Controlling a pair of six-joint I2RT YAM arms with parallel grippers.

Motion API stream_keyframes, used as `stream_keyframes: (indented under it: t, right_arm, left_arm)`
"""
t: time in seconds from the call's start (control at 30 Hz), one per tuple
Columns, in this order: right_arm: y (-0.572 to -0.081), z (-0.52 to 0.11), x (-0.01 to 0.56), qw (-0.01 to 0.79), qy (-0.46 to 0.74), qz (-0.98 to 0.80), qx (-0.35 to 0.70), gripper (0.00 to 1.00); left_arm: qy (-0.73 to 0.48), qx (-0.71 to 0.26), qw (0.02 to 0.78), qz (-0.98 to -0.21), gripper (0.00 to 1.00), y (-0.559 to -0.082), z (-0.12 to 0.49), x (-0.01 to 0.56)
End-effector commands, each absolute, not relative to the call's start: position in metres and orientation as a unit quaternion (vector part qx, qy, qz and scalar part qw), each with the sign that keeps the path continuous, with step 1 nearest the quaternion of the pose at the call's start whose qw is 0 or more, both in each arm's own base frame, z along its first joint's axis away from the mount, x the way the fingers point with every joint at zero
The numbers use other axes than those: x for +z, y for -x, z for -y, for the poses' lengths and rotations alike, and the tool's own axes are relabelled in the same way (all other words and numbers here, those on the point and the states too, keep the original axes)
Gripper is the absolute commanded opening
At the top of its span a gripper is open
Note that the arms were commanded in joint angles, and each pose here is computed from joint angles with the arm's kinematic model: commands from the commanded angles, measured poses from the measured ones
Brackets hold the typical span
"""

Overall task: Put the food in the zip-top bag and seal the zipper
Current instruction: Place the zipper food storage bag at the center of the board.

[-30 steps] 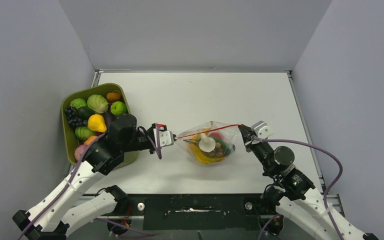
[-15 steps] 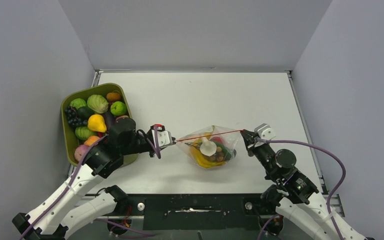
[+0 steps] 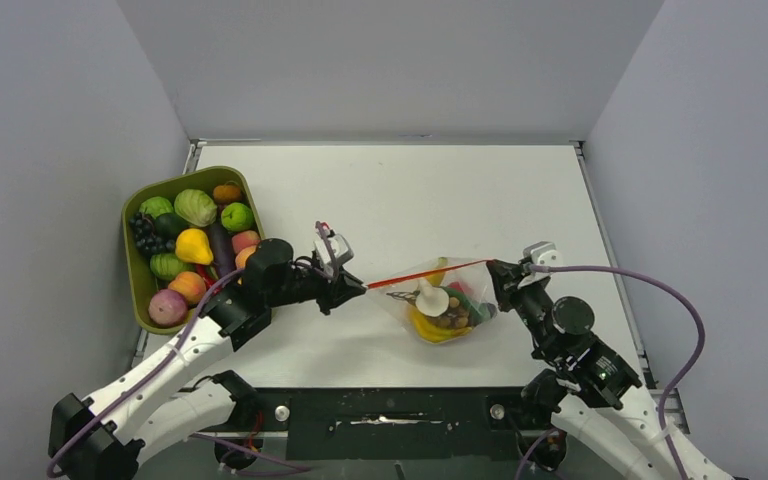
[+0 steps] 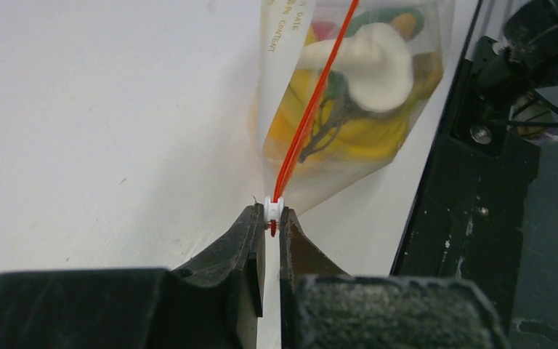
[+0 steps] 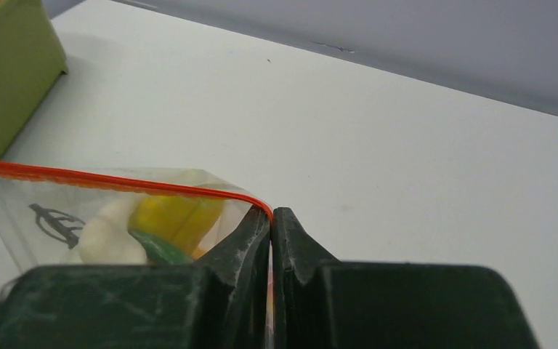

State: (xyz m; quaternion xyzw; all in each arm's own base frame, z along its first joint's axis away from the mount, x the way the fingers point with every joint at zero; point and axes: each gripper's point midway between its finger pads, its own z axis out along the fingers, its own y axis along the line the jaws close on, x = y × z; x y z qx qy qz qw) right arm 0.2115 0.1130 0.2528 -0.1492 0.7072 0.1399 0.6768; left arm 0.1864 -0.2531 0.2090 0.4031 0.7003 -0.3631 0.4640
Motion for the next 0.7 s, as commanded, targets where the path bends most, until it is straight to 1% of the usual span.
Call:
stream_keyframes:
  t: [0.0,0.07,0.13,0.27,0.37,0.53,0.67]
  right_arm:
    - [-0.243,-0.092,0.278,0.714,0.092,-0.691,0.062,0.00]
    - [-0.250,-0.095,0.282,0.708,0.099,-0.698,0.046,0.00]
    - [-0.258,-0.101,0.278,0.699,0.113,-0.705,0.036,0.01]
    - [-0.273,-0.108,0.262,0.684,0.130,-0.717,0.015,0.02]
    - [-0.286,-0.107,0.263,0.693,0.120,-0.710,0.009,0.04]
    - [-0.317,-0.110,0.268,0.705,0.133,-0.696,0.021,0.04]
    - [-0.341,-0.115,0.259,0.699,0.142,-0.700,0.043,0.04]
  left_arm:
    - [-0.307,-0.346,0.484,-0.743,0.00,-0.225,0.248,0.211]
    - [-0.269,-0.333,0.483,-0.764,0.00,-0.240,0.243,0.209]
    - [-0.260,-0.332,0.475,-0.772,0.00,-0.246,0.242,0.206]
    - [-0.258,-0.340,0.470,-0.773,0.00,-0.246,0.244,0.200]
    - [-0.243,-0.329,0.487,-0.772,0.00,-0.252,0.239,0.199]
    - [-0.208,-0.301,0.526,-0.768,0.00,-0.274,0.231,0.212]
    - [-0.217,-0.292,0.525,-0.770,0.03,-0.289,0.238,0.218]
